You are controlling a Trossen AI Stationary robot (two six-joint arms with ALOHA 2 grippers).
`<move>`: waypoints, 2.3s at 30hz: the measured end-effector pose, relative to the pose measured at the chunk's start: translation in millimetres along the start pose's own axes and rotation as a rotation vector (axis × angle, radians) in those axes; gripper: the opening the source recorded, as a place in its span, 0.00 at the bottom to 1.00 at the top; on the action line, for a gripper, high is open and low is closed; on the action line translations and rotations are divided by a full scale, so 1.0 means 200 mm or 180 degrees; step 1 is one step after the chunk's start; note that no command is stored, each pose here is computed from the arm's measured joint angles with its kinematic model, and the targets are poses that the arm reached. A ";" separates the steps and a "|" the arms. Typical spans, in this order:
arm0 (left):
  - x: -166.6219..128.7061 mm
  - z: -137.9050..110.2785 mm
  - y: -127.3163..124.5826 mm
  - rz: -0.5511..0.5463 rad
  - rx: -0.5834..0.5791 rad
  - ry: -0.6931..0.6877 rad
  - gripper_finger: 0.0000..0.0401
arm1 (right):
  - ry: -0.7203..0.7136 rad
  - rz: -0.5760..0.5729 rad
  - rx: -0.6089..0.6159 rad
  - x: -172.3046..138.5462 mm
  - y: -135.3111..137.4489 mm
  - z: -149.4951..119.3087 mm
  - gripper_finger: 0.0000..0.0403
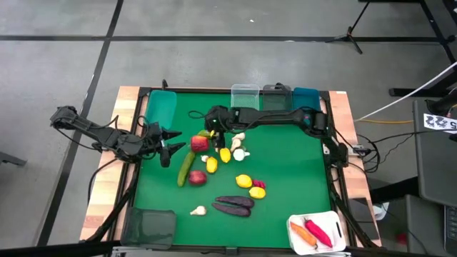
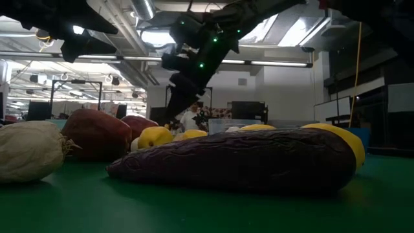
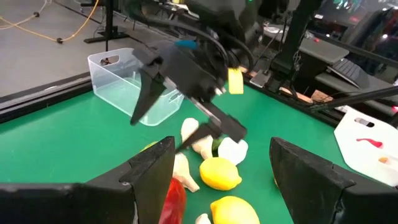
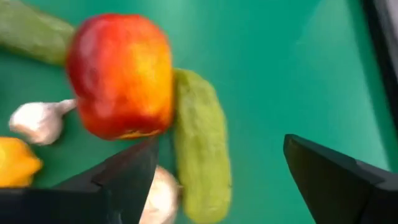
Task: Sort produce into baskets
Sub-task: Put the green cucumber into the transparent bin
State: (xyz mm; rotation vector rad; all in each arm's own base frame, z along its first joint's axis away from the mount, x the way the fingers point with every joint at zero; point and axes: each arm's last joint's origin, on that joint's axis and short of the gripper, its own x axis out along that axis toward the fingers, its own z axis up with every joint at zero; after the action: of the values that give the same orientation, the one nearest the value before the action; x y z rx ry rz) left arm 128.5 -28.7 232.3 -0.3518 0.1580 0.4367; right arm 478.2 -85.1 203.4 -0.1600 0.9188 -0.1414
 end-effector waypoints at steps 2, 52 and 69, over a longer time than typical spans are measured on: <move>0.00 0.00 0.00 0.0003 0.0001 0.0006 0.64 | 0.0018 0.0048 -0.0001 0.02 0.00 -0.01 0.87; 0.00 -0.02 0.00 0.0040 -0.0068 0.0081 0.64 | 0.0656 0.0072 0.0150 0.09 -0.11 0.01 0.35; 0.00 -0.03 0.01 0.0066 -0.0111 0.0129 0.64 | 0.1014 -0.0084 0.0538 -0.57 -0.51 -0.04 0.38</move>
State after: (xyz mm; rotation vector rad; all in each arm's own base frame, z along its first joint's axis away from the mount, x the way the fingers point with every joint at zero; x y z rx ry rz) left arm 127.8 -28.8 226.8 -0.3936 0.1938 0.4533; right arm 397.6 -163.7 308.1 0.0085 1.2167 -0.2735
